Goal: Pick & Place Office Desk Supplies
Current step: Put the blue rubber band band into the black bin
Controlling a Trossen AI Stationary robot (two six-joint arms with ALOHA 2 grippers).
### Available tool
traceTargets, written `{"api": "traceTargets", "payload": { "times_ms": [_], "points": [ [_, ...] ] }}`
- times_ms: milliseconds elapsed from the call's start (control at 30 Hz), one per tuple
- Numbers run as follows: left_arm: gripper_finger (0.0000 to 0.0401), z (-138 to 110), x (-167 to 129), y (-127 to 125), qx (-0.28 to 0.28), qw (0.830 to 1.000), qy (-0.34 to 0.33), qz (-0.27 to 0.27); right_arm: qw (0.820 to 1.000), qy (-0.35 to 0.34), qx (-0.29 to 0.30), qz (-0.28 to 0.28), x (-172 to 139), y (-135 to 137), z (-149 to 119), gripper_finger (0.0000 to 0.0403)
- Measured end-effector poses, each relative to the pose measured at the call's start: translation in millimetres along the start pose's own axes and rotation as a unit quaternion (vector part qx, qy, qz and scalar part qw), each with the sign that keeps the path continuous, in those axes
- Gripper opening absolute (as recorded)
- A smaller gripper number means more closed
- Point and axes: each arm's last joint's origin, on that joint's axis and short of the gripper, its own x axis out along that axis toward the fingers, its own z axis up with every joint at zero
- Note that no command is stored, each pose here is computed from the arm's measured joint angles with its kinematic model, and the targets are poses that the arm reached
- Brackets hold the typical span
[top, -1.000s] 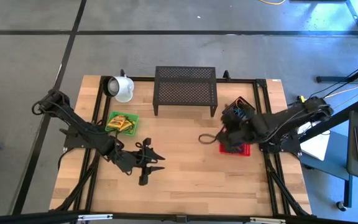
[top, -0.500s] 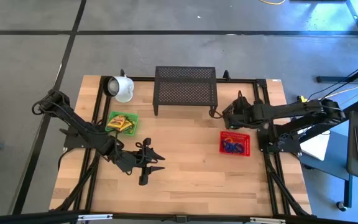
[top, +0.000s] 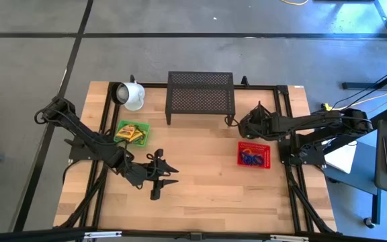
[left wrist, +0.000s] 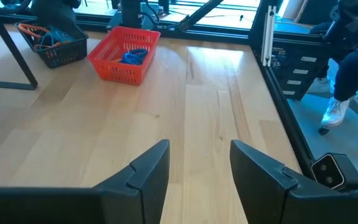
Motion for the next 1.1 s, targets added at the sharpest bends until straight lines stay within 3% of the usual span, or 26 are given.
{"api": "traceTargets", "payload": {
  "times_ms": [233, 433, 867, 1100],
  "points": [
    [0.0161, 0.0, 0.0, 0.0, 0.000, 1.000, 0.000, 0.000, 1.000, 0.002, 0.001, 0.003, 0.0, 0.4, -0.1, 0.0012],
    [0.0164, 0.0, 0.0, 0.0, 0.000, 1.000, 0.000, 0.000, 1.000, 0.002, 0.004, 0.004, 0.0, 0.8, 0.0, 0.0045],
    [0.0163, 0.0, 0.0, 0.0, 0.000, 1.000, 0.000, 0.001, 1.000, 0.004, 0.005, 0.005, 0.0, 0.9, -0.1, 0.0186],
    [0.0163, -0.1, 0.1, 0.0, 0.000, 1.000, 0.000, 0.001, 0.998, 0.052, 0.001, 0.031, -0.2, 2.4, -2.9, 0.0259]
  ]
}}
